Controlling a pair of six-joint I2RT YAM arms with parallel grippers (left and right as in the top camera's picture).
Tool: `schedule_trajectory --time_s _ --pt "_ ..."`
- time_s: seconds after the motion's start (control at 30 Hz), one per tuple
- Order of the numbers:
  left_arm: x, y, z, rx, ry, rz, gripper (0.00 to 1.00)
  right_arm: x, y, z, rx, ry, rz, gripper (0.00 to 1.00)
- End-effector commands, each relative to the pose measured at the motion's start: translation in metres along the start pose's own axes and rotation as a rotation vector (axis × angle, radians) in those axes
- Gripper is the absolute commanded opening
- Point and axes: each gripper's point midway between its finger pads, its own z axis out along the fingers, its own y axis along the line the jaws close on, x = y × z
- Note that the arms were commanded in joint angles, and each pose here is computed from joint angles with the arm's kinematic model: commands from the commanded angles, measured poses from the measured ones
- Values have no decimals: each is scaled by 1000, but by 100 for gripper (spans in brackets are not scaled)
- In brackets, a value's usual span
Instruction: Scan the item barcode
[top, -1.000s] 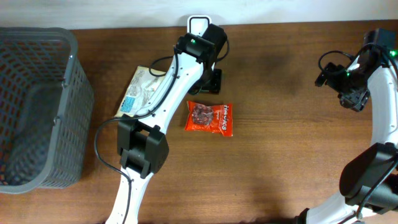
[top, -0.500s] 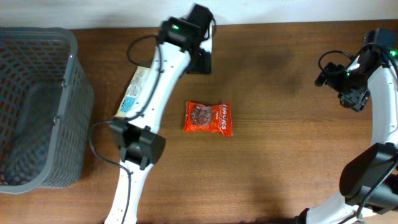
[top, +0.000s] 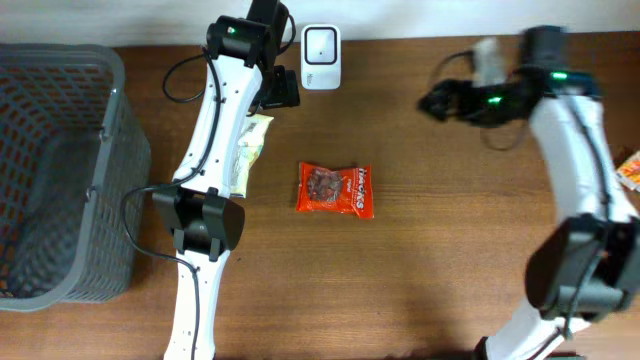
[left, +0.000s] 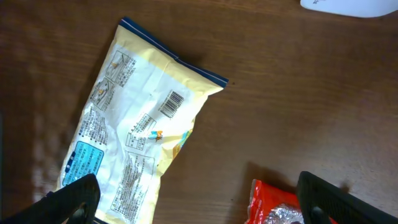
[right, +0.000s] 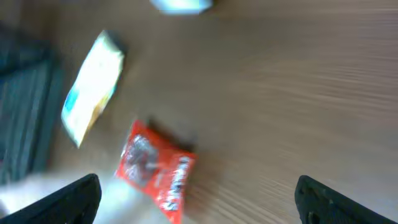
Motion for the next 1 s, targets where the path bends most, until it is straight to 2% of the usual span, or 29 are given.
schedule_trajectory --time_s 0.0,0.03,0.13,0.2,0.37,0.43,0.47,0.5,0.57,0.63,0.7,0.8,0.87,0.93,0.97 --pt "1 -1 4 3 9 -5 99 27 50 64 -128 132 -327 98" --pt "1 -1 4 3 9 -5 99 36 54 82 -112 173 -366 95" --pt "1 -1 4 3 9 -5 99 71 66 132 -148 300 -460 93" --pt "1 -1 4 4 9 -5 99 98 65 159 -184 379 -492 86" --pt "1 -1 4 4 9 -5 99 142 67 185 -250 512 -505 82" --pt "1 -1 4 4 9 -5 99 149 61 190 -227 539 -507 73" --pt "1 -1 4 4 9 -5 99 149 61 190 -227 540 -506 59" --pt "1 -1 4 4 9 -5 99 150 61 190 -228 543 -504 56" --pt "1 -1 4 4 9 -5 99 155 61 187 -229 564 -488 12" --pt "1 -1 4 4 9 -5 99 159 61 185 -226 585 -451 4" --pt "1 -1 4 4 9 -5 99 151 61 186 -189 565 -350 4" --pt "1 -1 4 4 9 -5 99 97 55 182 -106 426 -122 4" --pt "1 -1 4 4 9 -5 99 68 34 169 -58 357 11 4" --pt "1 -1 4 4 9 -5 99 80 14 154 -32 411 34 4" --pt "1 -1 4 4 9 -5 99 86 12 152 -18 435 24 15"
